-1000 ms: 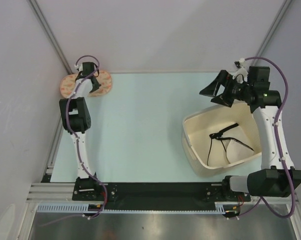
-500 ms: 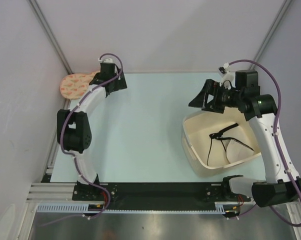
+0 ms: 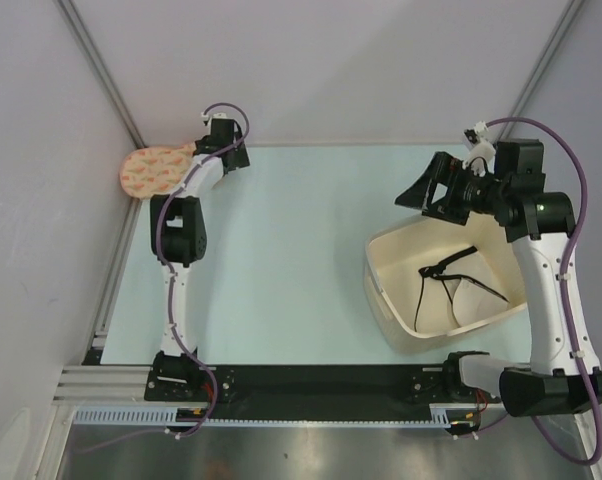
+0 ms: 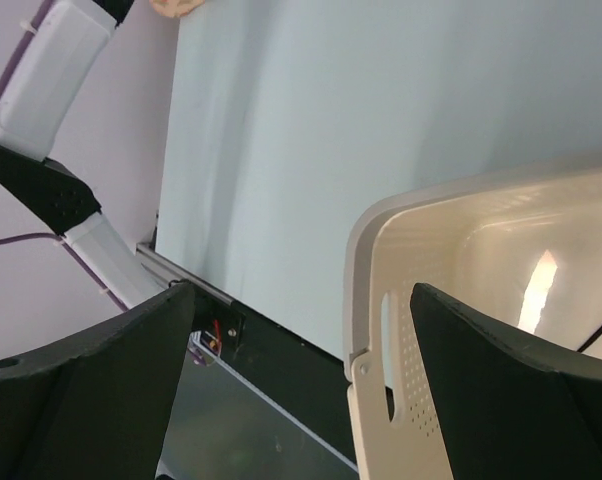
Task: Place the bra in the laundry bag and zip it closed
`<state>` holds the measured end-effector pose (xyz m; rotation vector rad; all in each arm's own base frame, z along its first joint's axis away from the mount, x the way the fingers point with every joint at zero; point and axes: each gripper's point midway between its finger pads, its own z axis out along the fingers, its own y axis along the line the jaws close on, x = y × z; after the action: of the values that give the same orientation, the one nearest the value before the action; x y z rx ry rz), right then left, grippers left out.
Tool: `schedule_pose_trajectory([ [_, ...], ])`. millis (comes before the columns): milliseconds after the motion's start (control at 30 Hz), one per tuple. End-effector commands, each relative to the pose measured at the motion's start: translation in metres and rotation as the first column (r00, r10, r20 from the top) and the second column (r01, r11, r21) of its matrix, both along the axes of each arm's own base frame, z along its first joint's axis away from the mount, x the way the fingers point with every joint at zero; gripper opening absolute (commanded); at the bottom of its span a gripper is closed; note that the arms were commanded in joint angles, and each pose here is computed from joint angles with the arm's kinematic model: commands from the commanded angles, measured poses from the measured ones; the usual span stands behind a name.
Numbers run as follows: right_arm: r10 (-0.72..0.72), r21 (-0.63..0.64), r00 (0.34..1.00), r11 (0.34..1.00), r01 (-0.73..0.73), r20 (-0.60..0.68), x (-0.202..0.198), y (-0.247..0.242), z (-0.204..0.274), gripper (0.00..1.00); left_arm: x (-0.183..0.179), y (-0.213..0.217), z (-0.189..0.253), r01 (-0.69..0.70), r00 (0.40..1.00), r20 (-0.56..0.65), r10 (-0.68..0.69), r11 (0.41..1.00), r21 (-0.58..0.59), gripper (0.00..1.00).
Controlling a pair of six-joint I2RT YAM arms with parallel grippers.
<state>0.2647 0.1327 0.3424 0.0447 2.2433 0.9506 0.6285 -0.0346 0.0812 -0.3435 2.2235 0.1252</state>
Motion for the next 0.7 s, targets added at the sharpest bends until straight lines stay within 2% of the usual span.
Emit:
schedule_pose_trajectory([
  [0, -0.003, 0.028, 0.999, 1.000, 0.002, 0.039, 0.020, -0.002, 0.016, 0.94, 0.022, 0.016, 0.008, -0.070, 0.996, 0.063, 0.070, 0.997, 0.011, 0.89],
  [33, -0.004, 0.028, 0.999, 1.000, 0.003, 0.032, 0.025, -0.002, 0.016, 0.94, 0.025, 0.017, 0.009, -0.072, 0.995, 0.071, 0.071, 0.997, 0.010, 0.88],
  [100, -0.008, 0.028, 1.000, 1.000, 0.007, 0.029, 0.030, -0.002, 0.015, 0.94, 0.028, 0.023, -0.001, -0.089, 0.995, 0.051, 0.088, 0.996, 0.009, 0.77],
  [167, -0.014, 0.032, 1.000, 0.999, 0.014, 0.019, 0.035, -0.002, 0.013, 0.93, 0.033, 0.028, 0.009, -0.107, 0.992, 0.071, 0.105, 0.994, 0.024, 0.66],
  [233, -0.013, 0.037, 1.000, 0.999, 0.012, 0.018, 0.038, -0.001, 0.013, 0.93, 0.036, 0.030, 0.011, -0.098, 0.992, 0.082, 0.094, 0.994, 0.044, 0.61],
  [267, -0.010, 0.041, 1.000, 0.999, 0.010, 0.011, 0.039, -0.001, 0.012, 0.93, 0.036, 0.032, 0.012, -0.098, 0.992, 0.083, 0.094, 0.994, 0.046, 0.54],
  [333, -0.003, 0.047, 1.000, 0.999, 0.003, 0.016, 0.038, 0.001, 0.014, 0.93, 0.034, 0.037, 0.005, -0.094, 0.994, 0.061, 0.092, 0.995, 0.039, 0.50],
  [433, 0.006, 0.054, 1.000, 0.999, -0.008, 0.023, 0.034, 0.002, 0.017, 0.93, 0.030, 0.044, 0.001, -0.095, 0.995, 0.036, 0.094, 0.995, 0.030, 0.53],
  [467, 0.007, 0.056, 1.000, 0.998, -0.008, 0.025, 0.032, 0.002, 0.017, 0.93, 0.029, 0.047, -0.001, -0.095, 0.995, 0.028, 0.094, 0.995, 0.035, 0.67],
  [500, 0.008, 0.057, 1.000, 0.998, -0.009, 0.025, 0.028, 0.003, 0.017, 0.93, 0.028, 0.049, -0.003, -0.087, 0.996, 0.019, 0.086, 0.996, 0.037, 0.72],
  [667, -0.003, 0.070, 1.000, 0.998, 0.002, 0.010, 0.018, 0.002, 0.015, 0.93, 0.024, 0.049, -0.013, -0.063, 0.998, -0.020, 0.063, 0.998, 0.002, 0.71],
])
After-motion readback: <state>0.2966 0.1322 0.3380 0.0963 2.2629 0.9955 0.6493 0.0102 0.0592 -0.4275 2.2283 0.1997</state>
